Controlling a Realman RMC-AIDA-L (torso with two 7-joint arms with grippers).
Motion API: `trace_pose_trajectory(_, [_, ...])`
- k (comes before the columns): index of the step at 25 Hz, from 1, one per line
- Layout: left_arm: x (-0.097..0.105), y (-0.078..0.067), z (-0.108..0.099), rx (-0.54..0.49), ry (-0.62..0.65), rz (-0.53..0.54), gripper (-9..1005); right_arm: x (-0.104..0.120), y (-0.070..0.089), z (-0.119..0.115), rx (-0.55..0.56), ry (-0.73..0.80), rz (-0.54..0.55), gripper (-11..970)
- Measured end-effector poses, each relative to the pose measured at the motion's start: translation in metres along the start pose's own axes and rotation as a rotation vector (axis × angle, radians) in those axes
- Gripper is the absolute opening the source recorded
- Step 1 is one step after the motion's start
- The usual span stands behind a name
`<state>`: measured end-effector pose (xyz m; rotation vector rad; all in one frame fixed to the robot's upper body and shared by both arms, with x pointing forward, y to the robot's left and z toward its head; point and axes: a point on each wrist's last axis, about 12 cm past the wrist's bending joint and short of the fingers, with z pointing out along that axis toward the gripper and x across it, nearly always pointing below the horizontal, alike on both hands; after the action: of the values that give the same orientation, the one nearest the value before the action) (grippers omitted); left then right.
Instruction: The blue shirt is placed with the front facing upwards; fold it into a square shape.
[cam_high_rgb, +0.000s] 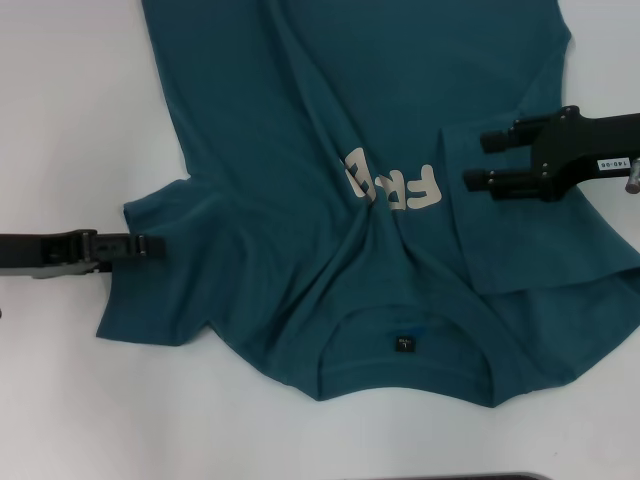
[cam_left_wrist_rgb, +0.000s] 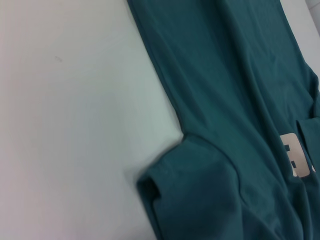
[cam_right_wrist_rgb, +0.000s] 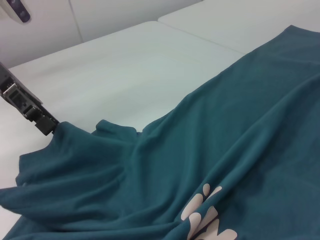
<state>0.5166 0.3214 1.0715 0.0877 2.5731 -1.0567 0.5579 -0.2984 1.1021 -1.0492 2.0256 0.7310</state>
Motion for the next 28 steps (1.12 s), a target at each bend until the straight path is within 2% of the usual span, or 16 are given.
trace_pose_trajectory(9, [-0.003,-0.004,0.008,0.003,-0.020,-0.001,950,0.000,0.000,-0.001,-0.001,0.002,0.001,627])
trace_pose_trajectory(12, [-0.006,-0.008,0.011,-0.001,-0.014,0.011,803,0.000,0.000,-0.001,-0.005,0.002,0.006,627])
trace_pose_trajectory(22, [-0.009,-0.012,0.007,-0.002,-0.015,0.026,578,-0.001,0.000,-0.001,-0.009,0.002,0.008,626])
trace_pose_trajectory(28, [-0.007,-0.011,0.005,-0.006,-0.017,0.024,364,-0.003,0.000,0.000,-0.011,0.000,0.002,626])
